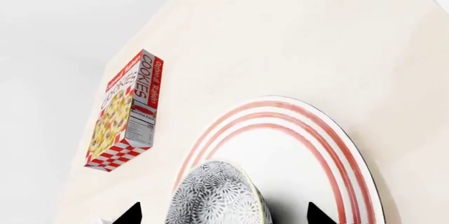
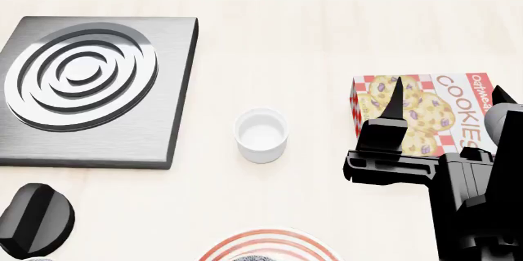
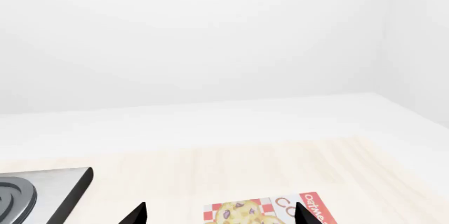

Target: Pick the akita bowl on the stove and place it on the plate.

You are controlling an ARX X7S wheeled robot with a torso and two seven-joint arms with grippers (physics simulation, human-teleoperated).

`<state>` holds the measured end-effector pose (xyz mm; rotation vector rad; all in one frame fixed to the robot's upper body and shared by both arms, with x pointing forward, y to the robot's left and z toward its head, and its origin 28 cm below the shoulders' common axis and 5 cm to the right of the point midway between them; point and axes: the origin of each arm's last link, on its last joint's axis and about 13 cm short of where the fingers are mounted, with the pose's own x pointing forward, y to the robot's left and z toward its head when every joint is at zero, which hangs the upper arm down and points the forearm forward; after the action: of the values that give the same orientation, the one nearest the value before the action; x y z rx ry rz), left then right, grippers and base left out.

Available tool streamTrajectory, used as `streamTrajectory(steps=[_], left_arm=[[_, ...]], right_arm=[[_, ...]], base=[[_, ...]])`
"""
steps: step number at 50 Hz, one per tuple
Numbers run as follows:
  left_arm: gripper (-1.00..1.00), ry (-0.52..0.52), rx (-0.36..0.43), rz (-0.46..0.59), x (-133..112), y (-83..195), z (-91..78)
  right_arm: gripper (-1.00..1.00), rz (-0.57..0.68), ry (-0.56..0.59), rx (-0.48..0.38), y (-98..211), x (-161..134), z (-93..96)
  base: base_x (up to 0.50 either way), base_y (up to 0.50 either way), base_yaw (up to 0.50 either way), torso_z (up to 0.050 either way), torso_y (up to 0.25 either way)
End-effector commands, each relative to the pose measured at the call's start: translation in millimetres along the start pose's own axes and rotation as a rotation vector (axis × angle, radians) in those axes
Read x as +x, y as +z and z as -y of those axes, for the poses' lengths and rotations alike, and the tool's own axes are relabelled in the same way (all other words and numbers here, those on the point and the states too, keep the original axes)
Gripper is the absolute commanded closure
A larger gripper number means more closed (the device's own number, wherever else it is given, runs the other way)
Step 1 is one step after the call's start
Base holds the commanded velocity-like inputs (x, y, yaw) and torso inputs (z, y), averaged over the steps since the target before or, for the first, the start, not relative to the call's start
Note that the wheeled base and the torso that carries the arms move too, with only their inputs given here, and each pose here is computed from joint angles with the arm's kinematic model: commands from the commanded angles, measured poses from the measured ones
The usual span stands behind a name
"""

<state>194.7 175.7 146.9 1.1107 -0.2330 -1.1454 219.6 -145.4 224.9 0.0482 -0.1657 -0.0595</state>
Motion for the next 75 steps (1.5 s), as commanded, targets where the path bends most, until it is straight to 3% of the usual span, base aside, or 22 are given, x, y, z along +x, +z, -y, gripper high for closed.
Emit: streamTrajectory(steps=[1,18,25,36,48,75], left_arm=[[-1.00,0.053,-0.026,0.051,-5.4,12.5,-9.1],[-1.00,0.292,-0.204,0.244,-29.9,51.9,-53.1],[-1.00,0.353,-0.296,0.270,-33.4,54.9,-57.5],[-1.00,0.429,-0.406,0.281,-37.9,47.6,-59.5],[-1.00,0.542,-0.526,0.300,-46.8,40.3,-77.3],[-1.00,0.736,-0.702,0.318,-58.8,23.7,-108.3]], right_arm=[[-1.00,0.000,0.000,0.000,0.0,0.0,0.0],[-1.00,0.000,0.000,0.000,0.0,0.0,0.0],[-1.00,0.000,0.000,0.000,0.0,0.0,0.0],[-1.00,0.000,0.000,0.000,0.0,0.0,0.0],[-1.00,0.000,0.000,0.000,0.0,0.0,0.0],[-1.00,0.000,0.000,0.000,0.0,0.0,0.0]], base=[[0.00,0.00,0.00,0.000,0.000],[0.00,0.00,0.00,0.000,0.000],[0.00,0.00,0.00,0.000,0.000],[0.00,0.00,0.00,0.000,0.000],[0.00,0.00,0.00,0.000,0.000],[0.00,0.00,0.00,0.000,0.000]])
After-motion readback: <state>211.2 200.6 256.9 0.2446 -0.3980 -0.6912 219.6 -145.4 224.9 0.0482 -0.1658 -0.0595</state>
